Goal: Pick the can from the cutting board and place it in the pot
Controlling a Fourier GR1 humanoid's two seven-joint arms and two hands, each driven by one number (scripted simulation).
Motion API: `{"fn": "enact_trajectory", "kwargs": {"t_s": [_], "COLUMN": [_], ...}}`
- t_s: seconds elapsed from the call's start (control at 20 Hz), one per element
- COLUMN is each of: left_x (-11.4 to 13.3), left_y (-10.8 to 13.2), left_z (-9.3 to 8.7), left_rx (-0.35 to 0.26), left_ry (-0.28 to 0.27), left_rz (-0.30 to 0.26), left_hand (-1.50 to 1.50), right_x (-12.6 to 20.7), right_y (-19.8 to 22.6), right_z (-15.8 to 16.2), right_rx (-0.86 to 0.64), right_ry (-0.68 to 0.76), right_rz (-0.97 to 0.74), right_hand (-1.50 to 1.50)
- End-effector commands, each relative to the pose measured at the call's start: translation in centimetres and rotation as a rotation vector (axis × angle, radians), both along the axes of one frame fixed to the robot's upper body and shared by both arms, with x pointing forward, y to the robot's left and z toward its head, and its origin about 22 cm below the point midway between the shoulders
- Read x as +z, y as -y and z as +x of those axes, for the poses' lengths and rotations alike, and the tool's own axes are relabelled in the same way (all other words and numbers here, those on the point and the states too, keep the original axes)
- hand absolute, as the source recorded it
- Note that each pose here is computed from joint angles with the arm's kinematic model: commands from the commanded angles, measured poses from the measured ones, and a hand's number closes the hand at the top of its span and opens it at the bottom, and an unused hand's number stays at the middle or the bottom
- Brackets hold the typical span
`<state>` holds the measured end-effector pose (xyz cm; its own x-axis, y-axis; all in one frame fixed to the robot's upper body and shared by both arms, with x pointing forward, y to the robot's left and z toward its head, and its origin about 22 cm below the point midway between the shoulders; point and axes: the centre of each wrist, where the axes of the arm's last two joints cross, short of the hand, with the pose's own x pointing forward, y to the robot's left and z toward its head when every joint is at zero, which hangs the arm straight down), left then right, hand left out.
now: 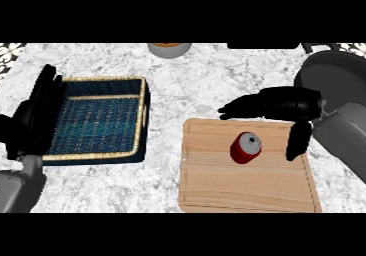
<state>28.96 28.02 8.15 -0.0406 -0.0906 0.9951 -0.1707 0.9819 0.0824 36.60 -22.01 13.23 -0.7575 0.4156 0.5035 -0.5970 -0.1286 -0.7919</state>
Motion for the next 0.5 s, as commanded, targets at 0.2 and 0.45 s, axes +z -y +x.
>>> {"fn": "enact_trajectory", "kwargs": {"t_s": [0.2, 0.45], "left_x": [0.7, 0.2], "left_y": [0.8, -0.5], "left_z": [-1.1, 0.7], "left_rx": [-0.012, -0.002], "left_ry": [-0.001, -0.004], "left_rz": [-0.002, -0.005], "left_hand": [0.0, 0.0], "right_x": [-3.8, -3.9], "right_y": [-1.3, -2.3], "right_z": [-0.6, -0.9], "right_rx": [0.027, -0.019], "right_ry": [-0.036, 0.014], "right_rz": [-0.057, -0.116], "right_hand": [-1.5, -1.5]}}
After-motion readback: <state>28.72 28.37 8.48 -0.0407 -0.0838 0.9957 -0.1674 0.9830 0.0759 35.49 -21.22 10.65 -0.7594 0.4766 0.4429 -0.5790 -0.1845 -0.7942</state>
